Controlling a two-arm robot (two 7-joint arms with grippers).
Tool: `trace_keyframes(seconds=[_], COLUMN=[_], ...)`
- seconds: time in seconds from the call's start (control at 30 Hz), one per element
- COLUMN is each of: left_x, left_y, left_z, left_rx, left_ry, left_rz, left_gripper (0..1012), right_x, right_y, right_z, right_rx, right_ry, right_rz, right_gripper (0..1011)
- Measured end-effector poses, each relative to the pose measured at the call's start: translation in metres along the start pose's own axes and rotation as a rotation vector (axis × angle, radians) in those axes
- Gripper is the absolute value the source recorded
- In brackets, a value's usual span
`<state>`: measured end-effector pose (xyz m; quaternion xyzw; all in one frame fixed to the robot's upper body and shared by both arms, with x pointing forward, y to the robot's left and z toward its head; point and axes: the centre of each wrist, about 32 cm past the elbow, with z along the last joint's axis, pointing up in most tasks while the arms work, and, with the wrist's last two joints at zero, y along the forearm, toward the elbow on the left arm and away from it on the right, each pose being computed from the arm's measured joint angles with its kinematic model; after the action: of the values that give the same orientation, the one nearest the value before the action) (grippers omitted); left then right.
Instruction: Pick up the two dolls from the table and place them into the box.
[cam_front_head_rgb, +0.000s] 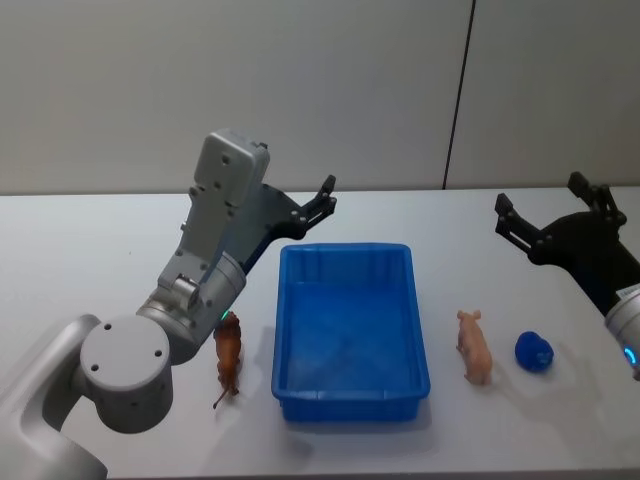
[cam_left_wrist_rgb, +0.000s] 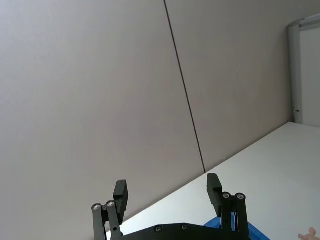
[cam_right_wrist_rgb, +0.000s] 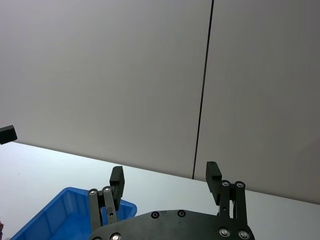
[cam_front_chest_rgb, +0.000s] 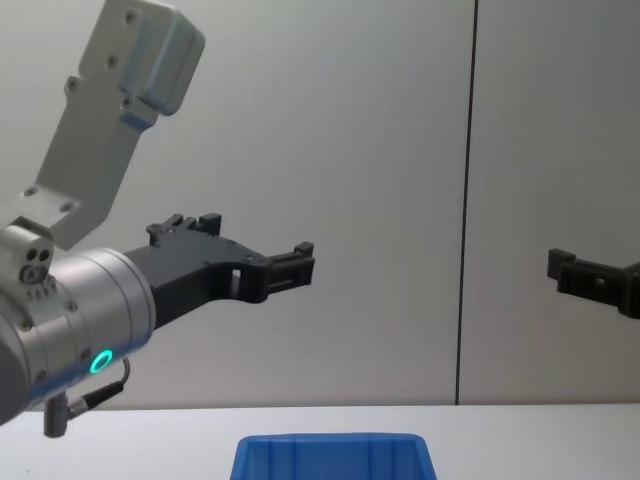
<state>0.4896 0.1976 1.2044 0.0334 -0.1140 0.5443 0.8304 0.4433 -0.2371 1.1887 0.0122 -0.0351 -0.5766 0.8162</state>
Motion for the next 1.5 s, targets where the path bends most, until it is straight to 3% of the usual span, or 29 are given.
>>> trace_keyframes(seconds=[0.17, 0.7, 1.1, 1.5], left_x=[-0.0015, -0.0067, -0.0098, -0.0125], left_y=[0.0015, 0.0090, 0.0166, 0.0216], left_z=[0.0010, -0.0004, -0.0093, -0.0245], left_rx=[0.028, 0.180, 0.299, 0.419], left_ry=[0.019, 0.107, 0.165, 0.214], left_rz=[0.028, 0.141, 0.199, 0.236], left_gripper=[1001, 1001, 1001, 1001], right_x=[0.000, 0.000, 0.000, 0.000], right_y=[0.000, 0.000, 0.000, 0.000], right_z=[0.000, 0.000, 0.000, 0.000], right_rx=[0.000, 0.000, 0.000, 0.000], right_ry=[0.000, 0.000, 0.000, 0.000], right_rz=[0.000, 0.000, 0.000, 0.000], right_gripper=[1001, 1001, 1001, 1001])
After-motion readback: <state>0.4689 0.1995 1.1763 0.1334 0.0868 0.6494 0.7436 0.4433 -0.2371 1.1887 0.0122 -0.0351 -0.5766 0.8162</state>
